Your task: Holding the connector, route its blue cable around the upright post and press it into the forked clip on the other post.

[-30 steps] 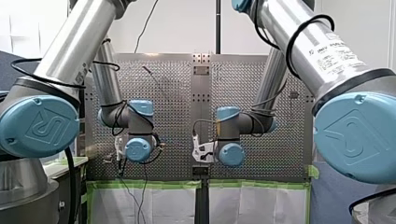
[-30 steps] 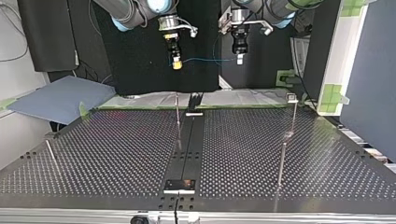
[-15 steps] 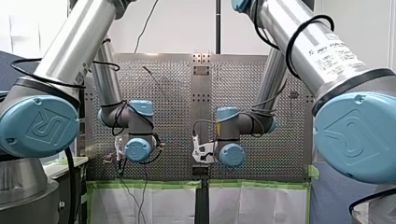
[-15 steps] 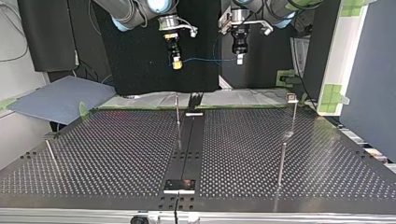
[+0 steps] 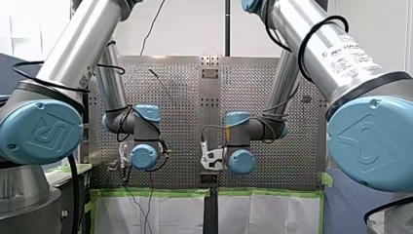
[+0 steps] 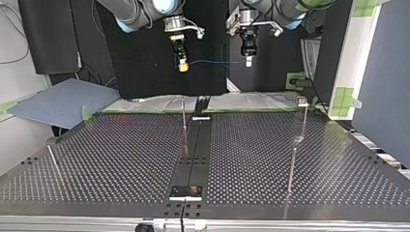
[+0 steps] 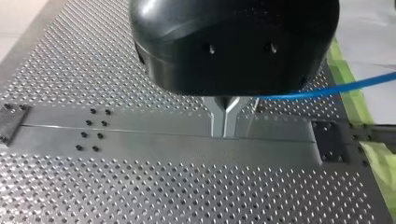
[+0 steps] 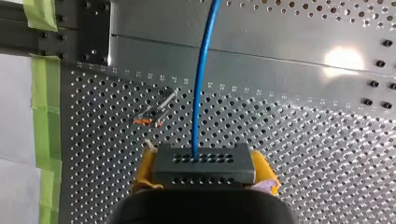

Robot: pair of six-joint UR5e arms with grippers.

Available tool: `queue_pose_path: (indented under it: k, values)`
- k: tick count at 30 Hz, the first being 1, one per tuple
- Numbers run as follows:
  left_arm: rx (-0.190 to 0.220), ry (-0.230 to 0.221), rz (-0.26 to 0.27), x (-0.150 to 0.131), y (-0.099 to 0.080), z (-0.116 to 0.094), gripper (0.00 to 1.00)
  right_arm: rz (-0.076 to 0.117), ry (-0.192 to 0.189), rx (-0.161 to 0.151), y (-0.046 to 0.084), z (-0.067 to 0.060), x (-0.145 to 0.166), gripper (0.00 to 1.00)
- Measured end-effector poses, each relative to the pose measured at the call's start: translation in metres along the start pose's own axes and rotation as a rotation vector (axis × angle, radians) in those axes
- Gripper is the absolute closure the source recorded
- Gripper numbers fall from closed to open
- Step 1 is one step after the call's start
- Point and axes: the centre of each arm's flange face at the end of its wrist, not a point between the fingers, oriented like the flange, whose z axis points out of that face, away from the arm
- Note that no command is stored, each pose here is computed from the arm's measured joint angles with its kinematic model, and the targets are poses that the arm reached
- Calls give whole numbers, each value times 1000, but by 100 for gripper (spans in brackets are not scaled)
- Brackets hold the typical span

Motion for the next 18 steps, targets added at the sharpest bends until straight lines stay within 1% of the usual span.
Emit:
queue_pose_path:
  k: [2,5,7,8,11,15,16,18]
  values:
    - [-11,-5,5,-4,0,6,99,12,5,-25,7,6,7,100]
    - [-19,-21,-7,-14,-3,15,99,31,8,-67,20,12,18,100]
    - [-17,-33,-24,-22,-6,22,99,47,8,-87,27,14,25,100]
    - [-15,-38,-33,-26,-8,25,99,54,8,-92,29,15,28,100]
    - [-11,-57,-60,-39,-13,33,99,79,9,-90,34,15,38,100]
    - [-13,-85,-102,-58,-19,45,99,114,17,-70,37,17,55,100]
    - [-14,-92,-109,-63,-20,47,99,125,23,-62,37,19,61,100]
    - [-17,-106,-124,-73,-23,52,99,140,33,-51,37,22,70,100]
